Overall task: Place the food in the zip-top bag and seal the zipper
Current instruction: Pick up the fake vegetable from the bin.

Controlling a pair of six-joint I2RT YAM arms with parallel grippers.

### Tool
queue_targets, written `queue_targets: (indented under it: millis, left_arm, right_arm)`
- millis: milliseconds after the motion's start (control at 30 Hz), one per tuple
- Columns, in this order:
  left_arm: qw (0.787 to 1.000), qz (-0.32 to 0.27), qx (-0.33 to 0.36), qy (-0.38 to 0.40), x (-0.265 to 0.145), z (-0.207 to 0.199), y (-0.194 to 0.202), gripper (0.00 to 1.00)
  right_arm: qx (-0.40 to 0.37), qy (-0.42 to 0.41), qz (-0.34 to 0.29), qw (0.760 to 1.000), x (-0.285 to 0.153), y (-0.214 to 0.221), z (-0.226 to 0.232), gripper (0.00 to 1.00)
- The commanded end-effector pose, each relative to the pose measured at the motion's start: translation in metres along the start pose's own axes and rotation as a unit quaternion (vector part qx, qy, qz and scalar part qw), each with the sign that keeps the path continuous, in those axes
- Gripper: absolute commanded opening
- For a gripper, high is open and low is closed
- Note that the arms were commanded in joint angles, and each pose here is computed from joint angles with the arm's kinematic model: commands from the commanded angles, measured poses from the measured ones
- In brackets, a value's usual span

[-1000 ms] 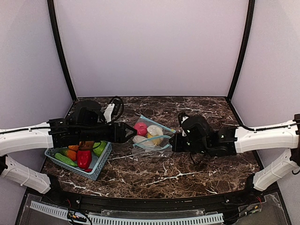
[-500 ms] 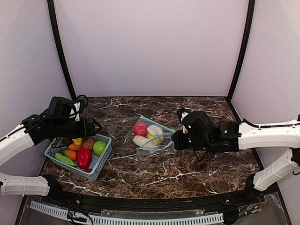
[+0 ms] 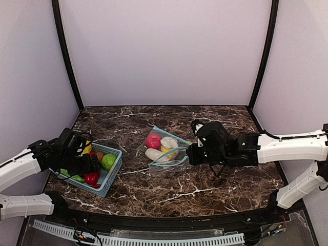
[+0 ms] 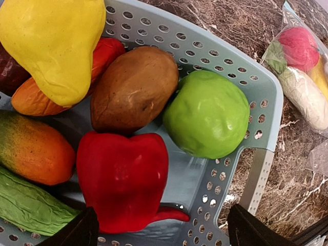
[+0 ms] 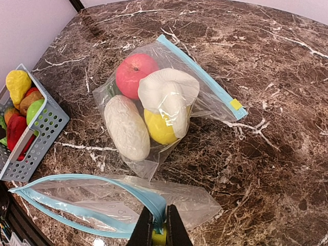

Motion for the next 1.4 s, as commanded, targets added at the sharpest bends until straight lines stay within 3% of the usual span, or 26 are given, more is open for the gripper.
queue_targets:
  millis: [0,267,633,1000,1367]
  left_arm:
    - [0.999,0.008,-0.012,-0.03,0.007,0.01,0.008,0.88]
    - [0.999,-0.021,0.006,-0.034,0.011,0.006,-0.011,0.86]
    - [0.998,-0.045,0.027,-0.025,0.027,0.005,-0.06,0.69]
    - [0.997,-0.022,0.048,-0.047,0.052,0.009,-0.078,0.67]
    - [0.994,0.042,0.073,-0.063,0.075,0.016,-0.062,0.7]
  right_arm:
    - [0.0,-0.016,-0.009,1.0,-0.001,-0.006,0.007,0.0]
    - [-0.001,-0.018,-0.006,1.0,0.001,-0.005,0.008,0.0]
    - [0.003,-0.023,-0.004,1.0,0.001,-0.003,0.008,0.0]
    - [0.009,-0.022,-0.005,1.0,-0.001,-0.002,0.005,0.0]
    - [0.015,-0.022,-0.009,1.0,-0.002,-0.002,0.004,0.0]
Point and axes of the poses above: each gripper's point midway between its finger pads, its own x axis out along the fingers, its own z axis along the line the jaws close on, y = z × x, the point moved 10 cm from there along -x, back along the fingers, and after that the axes turned 5 degrees about x, right-handed, at the moved point
